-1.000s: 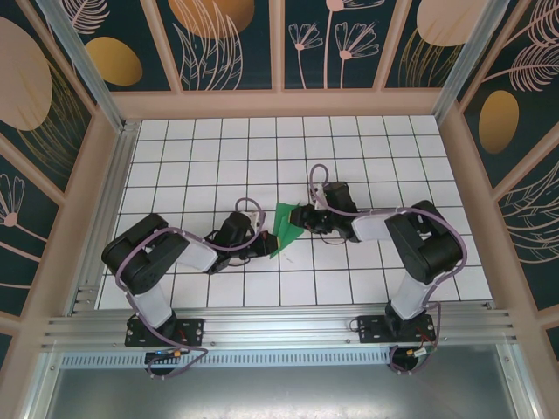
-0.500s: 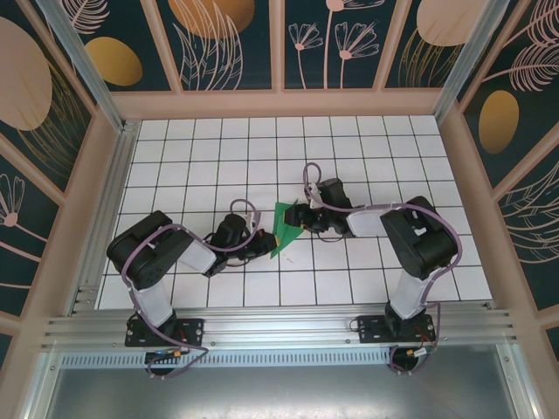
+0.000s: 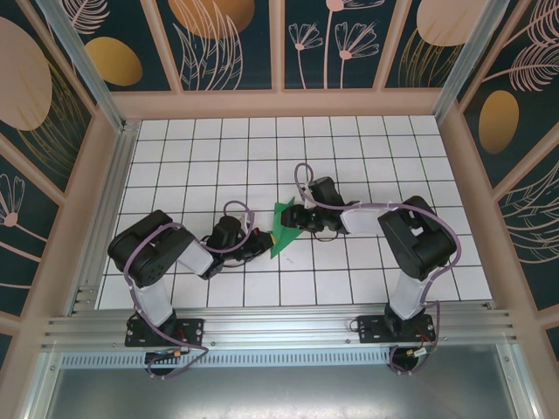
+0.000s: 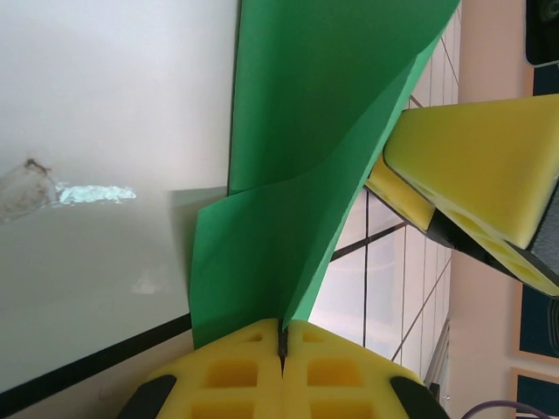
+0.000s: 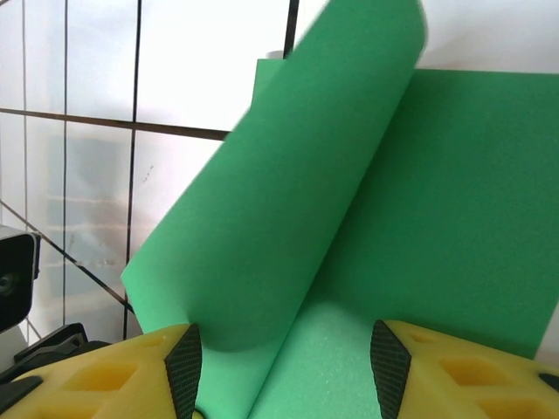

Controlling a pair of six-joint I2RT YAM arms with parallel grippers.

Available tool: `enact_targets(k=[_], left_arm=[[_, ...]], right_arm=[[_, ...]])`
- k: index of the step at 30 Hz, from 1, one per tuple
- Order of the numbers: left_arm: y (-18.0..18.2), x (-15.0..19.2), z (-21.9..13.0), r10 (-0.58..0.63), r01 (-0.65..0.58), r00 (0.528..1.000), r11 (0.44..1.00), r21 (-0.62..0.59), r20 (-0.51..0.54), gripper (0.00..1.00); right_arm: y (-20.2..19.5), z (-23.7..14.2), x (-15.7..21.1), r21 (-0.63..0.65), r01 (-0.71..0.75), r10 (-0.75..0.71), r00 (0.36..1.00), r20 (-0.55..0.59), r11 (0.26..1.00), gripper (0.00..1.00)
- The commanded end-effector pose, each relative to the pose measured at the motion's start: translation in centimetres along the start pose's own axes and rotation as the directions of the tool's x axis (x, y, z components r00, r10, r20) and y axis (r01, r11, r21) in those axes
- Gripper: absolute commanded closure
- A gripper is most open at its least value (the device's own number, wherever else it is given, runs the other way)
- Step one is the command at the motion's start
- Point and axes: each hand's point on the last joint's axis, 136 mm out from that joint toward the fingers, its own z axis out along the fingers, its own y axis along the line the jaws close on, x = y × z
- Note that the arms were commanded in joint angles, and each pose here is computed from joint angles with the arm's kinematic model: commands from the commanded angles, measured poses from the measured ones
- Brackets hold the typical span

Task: Fold a paper plane with a square sheet of paper (pick it up from the middle)
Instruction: Fourth fold the wing at the center of the table.

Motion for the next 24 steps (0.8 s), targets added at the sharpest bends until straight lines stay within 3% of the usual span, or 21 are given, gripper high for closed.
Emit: enact_targets(k=[1, 10, 24], left_arm=[[0.4, 0.3, 0.5, -0.019, 0.019, 0.999, 1.0, 0.0, -0.031, 1.0], [-1.7, 0.5, 0.9, 0.044, -0.039, 0.996, 0.997, 0.068, -0.076, 1.0], [-0.6, 1.0, 1.7, -0.019, 0.026, 0.994, 0.998, 0.059, -0.106, 1.0]], right_arm=[[-4.0, 2.0, 2.7, 0.147, 0.004, 0.006, 0.997, -0.071, 0.989, 0.42], [-3.2, 1.8, 2.9, 0.038, -0.039, 0.041, 0.998, -0.057, 0.999, 0.46], [-2.5, 0.3, 2.5, -0.04, -0.009, 0.009, 1.0, -0.017, 0.999, 0.49]])
